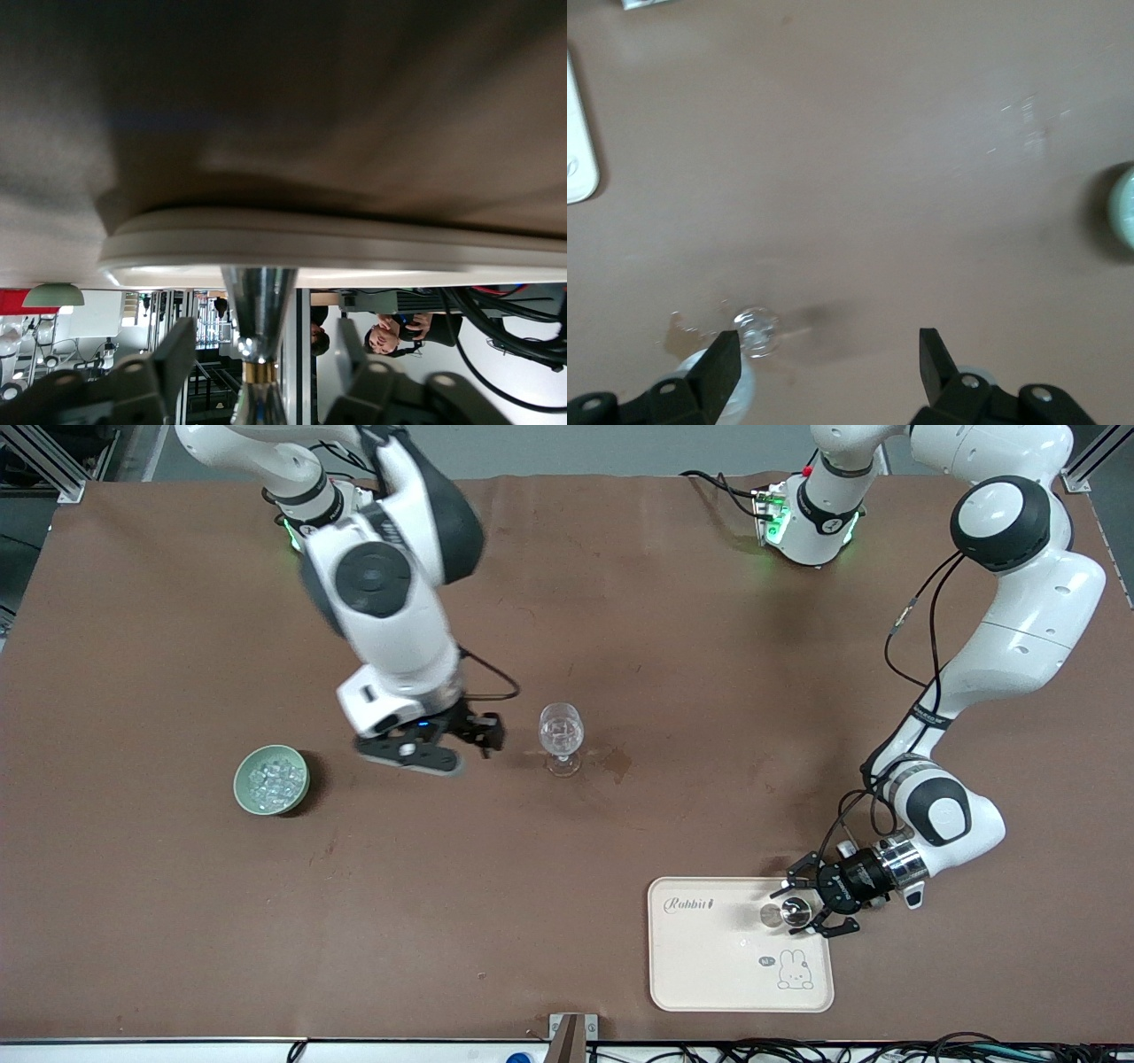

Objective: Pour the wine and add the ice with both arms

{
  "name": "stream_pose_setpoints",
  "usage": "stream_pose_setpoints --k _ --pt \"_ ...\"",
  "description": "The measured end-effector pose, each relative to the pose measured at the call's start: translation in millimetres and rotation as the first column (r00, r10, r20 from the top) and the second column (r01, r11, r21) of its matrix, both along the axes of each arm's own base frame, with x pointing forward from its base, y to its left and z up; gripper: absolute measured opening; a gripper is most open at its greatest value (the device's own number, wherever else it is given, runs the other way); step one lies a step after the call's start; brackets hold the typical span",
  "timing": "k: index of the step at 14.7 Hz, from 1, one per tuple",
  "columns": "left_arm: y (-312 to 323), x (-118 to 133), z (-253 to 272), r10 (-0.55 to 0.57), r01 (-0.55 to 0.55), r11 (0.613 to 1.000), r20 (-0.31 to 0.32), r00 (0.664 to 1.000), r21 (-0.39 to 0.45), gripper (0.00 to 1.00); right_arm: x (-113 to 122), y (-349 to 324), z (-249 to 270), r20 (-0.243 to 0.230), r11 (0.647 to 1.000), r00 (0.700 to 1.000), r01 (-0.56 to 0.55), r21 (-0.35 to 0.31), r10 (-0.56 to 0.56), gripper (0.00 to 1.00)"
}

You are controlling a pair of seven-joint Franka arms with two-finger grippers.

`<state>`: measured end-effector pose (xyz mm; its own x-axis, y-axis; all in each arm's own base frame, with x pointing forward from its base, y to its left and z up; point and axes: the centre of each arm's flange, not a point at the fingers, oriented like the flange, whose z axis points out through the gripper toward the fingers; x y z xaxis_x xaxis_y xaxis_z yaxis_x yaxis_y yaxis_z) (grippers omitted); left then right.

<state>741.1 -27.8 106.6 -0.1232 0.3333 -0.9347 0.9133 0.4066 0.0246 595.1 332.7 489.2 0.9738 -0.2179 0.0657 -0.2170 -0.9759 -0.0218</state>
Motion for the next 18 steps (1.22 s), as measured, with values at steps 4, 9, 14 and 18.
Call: stream_pose_setpoints --k 4,9,14,18 --pt "19 7 26 -0.030 0.025 0.996 0.053 0.998 0.089 1.00 22 -105 24 -0.025 0.999 0.999 -0.039 -0.014 0.038 0.90" --pt "59 -5 59 -0.263 0.220 0.910 0.079 0.962 0.352 1.00 15 -224 24 -0.067 1.000 0.998 0.018 -0.015 -0.019 0.89" --pt "97 -17 107 -0.511 0.428 0.736 0.018 0.859 0.524 1.00 -26 -298 27 -0.096 0.999 0.995 -0.008 -0.041 0.004 0.88" --pt "80 -19 148 -0.672 0.531 0.509 -0.073 0.737 0.677 1.00 -59 -357 40 -0.095 0.994 0.990 -0.106 -0.026 0.103 0.89"
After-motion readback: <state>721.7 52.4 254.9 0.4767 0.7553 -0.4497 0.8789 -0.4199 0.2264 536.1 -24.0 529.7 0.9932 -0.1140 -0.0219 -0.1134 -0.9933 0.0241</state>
